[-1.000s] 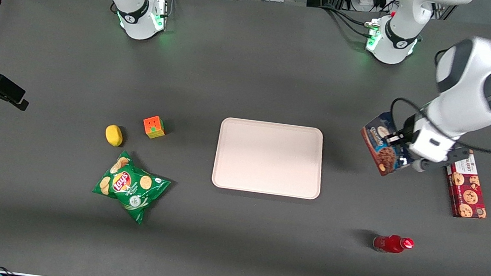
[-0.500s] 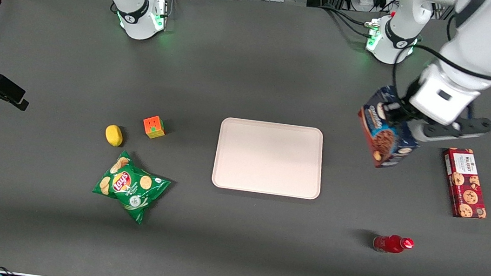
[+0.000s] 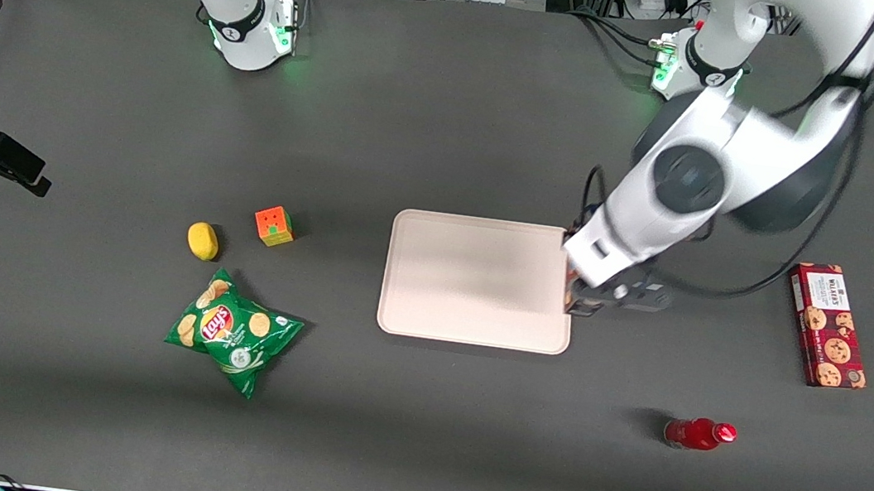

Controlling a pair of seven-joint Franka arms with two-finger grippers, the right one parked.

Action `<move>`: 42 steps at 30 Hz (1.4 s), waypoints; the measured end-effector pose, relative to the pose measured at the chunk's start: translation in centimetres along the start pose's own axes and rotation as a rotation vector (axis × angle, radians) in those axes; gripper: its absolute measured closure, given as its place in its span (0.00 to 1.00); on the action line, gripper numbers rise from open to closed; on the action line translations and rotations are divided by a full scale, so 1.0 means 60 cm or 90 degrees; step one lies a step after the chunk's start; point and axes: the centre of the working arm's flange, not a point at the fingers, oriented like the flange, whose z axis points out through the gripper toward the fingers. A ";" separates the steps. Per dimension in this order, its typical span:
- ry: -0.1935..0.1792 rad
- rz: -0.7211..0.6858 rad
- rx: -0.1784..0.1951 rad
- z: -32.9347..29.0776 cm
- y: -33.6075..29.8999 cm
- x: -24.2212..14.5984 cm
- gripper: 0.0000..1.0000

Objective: Place cookie box on tray

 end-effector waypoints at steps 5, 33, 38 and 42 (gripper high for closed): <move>-0.025 0.016 -0.005 0.095 0.016 0.022 0.86; -0.013 0.037 -0.017 0.230 0.019 0.022 0.62; -0.014 0.035 -0.017 0.232 0.016 0.024 0.35; -0.009 0.032 -0.019 0.225 0.013 0.030 0.18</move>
